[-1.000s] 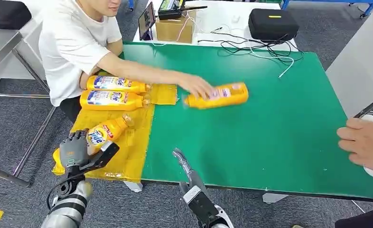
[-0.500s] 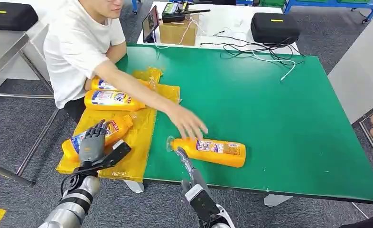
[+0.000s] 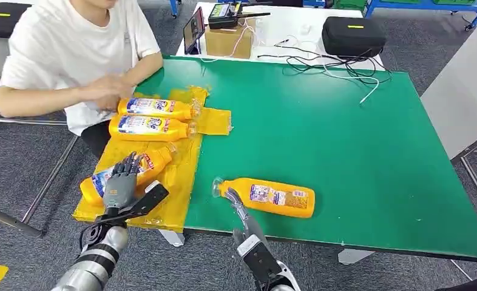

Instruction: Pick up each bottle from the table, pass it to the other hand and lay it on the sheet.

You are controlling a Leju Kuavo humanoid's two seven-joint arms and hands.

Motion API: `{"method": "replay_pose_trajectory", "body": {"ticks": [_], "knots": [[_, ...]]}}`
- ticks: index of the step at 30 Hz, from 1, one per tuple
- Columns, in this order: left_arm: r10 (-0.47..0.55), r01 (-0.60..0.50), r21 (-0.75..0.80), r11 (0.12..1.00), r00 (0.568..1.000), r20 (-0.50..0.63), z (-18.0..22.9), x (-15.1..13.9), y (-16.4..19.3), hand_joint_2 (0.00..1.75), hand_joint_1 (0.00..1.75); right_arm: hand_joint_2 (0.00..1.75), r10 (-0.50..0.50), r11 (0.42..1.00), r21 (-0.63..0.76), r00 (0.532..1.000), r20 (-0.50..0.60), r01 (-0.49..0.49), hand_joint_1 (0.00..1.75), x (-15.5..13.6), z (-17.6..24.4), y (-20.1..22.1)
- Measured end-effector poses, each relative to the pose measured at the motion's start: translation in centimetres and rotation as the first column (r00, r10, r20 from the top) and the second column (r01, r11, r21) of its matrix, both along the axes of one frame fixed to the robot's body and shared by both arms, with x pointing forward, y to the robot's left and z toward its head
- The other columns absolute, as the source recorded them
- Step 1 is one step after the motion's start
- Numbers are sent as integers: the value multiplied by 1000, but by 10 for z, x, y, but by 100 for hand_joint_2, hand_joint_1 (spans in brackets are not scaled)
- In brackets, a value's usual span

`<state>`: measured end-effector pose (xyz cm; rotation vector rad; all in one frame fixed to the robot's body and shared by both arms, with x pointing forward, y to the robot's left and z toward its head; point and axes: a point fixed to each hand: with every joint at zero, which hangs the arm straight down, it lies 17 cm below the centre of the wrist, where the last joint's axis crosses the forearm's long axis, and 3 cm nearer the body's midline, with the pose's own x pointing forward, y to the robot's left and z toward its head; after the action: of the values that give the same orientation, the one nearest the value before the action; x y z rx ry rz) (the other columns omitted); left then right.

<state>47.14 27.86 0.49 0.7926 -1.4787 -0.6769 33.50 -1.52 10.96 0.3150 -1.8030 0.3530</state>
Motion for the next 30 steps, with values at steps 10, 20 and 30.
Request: {"method": "replay_pose_trajectory", "body": {"ticks": [10,20,30], "knots": [[-22,38,-101,994,988,154,40,-10,-32,0,0,0,6,1000,12,1000,16,-6,0,-1,4,3],[223,47,-385,922,749,625,212,-18,10,175,0,0,24,1000,-11,997,76,-23,0,-2,9,8],[356,103,-503,858,588,727,275,-53,45,175,0,175,-61,975,-190,960,273,116,0,2,18,-6]]}}
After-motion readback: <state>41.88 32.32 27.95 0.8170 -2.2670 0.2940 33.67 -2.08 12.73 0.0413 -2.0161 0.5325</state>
